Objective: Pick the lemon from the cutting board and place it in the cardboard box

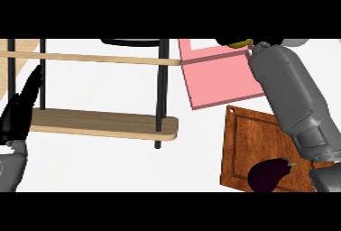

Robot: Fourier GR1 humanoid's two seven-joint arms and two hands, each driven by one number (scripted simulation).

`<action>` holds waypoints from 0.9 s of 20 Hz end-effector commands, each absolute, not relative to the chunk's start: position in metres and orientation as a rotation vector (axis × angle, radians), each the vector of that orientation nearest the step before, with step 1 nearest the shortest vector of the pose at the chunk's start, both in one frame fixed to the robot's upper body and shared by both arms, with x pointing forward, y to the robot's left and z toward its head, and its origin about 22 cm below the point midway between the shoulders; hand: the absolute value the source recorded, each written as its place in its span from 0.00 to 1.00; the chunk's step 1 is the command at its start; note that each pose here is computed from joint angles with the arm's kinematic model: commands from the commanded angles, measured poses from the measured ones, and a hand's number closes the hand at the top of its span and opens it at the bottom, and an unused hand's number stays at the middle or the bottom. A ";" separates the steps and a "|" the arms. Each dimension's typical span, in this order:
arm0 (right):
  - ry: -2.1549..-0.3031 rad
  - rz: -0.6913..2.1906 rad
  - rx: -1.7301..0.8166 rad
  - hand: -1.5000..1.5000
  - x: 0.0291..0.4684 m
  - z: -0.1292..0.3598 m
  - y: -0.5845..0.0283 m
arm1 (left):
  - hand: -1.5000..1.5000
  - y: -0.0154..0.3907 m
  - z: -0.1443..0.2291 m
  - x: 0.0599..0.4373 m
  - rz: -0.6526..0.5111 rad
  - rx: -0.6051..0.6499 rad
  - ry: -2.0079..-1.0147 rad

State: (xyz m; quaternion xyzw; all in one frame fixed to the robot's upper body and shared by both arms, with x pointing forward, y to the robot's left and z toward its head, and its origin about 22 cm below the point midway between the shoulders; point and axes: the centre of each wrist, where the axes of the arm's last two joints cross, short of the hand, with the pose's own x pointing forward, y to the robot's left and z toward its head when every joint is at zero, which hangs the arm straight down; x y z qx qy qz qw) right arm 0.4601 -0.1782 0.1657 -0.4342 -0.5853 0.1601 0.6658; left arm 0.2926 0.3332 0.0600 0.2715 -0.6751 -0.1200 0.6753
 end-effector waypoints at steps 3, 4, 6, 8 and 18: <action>-1.271 0.320 -0.879 0.00 0.470 0.154 -0.177 | 0.50 0.324 0.032 0.277 -0.267 0.576 -1.422; -1.301 0.304 -0.888 0.00 0.467 0.136 -0.187 | 0.50 0.339 0.039 0.288 -0.249 0.603 -1.409; -1.344 0.274 -0.892 0.00 0.468 0.135 -0.177 | 0.50 0.338 0.026 0.276 -0.260 0.601 -1.423; -1.407 0.255 -0.903 0.00 0.473 0.158 -0.182 | 0.50 0.337 0.033 0.282 -0.268 0.600 -1.413; -1.654 -0.094 -0.866 0.00 0.470 0.157 -0.197 | 0.50 0.330 0.027 0.280 -0.245 0.627 -1.402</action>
